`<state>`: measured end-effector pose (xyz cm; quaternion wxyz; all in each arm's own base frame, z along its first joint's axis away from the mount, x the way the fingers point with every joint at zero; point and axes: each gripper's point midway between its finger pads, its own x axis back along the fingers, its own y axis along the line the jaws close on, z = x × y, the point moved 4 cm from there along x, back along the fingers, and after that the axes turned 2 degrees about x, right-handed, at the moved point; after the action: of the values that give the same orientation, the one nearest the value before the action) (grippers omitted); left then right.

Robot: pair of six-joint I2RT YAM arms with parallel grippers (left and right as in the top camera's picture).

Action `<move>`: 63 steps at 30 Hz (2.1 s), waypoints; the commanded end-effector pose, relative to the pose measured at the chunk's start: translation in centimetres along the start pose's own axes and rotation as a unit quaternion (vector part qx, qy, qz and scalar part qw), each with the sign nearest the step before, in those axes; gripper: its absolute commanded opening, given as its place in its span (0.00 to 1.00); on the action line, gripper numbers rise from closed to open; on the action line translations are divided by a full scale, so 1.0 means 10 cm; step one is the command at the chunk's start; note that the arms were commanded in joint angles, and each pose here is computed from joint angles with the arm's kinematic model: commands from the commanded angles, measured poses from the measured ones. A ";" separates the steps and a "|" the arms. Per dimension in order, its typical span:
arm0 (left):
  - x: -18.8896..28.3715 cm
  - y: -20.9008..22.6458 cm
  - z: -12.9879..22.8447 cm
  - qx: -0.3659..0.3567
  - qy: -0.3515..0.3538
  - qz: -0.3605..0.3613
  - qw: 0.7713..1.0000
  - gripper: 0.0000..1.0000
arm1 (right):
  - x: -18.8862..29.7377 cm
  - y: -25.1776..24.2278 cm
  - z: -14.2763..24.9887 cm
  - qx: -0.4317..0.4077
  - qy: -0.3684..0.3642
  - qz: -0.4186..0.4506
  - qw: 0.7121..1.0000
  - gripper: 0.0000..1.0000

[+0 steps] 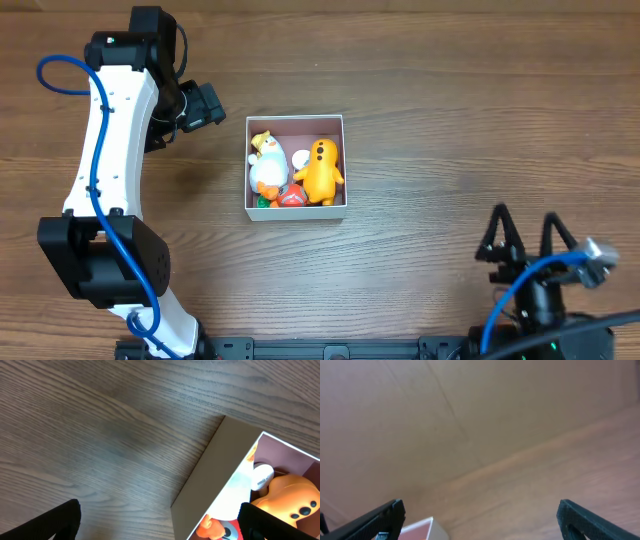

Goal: Pack container

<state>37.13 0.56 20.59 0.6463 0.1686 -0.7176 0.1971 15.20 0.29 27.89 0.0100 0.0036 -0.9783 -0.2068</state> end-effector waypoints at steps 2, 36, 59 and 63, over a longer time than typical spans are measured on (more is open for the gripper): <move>0.05 -0.03 -0.03 0.007 -0.007 0.008 1.000 1.00 | -0.26 -0.04 0.27 -0.021 -0.013 -0.033 0.999 1.00; 0.05 -0.03 -0.03 0.006 -0.007 0.008 1.000 1.00 | -0.56 -0.36 1.02 0.113 0.011 -0.025 0.993 1.00; 0.05 -0.03 -0.03 0.006 -0.007 0.008 1.000 1.00 | -0.56 -0.36 1.02 0.113 0.011 -0.025 0.993 1.00; 0.05 -0.03 -0.03 0.006 -0.007 0.008 1.000 1.00 | -0.56 -0.36 1.02 0.113 0.011 -0.025 0.993 1.00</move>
<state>37.12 0.55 20.59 0.6466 0.1685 -0.7174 0.1972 20.63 1.18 17.17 0.0189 0.0298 -0.9946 -0.0971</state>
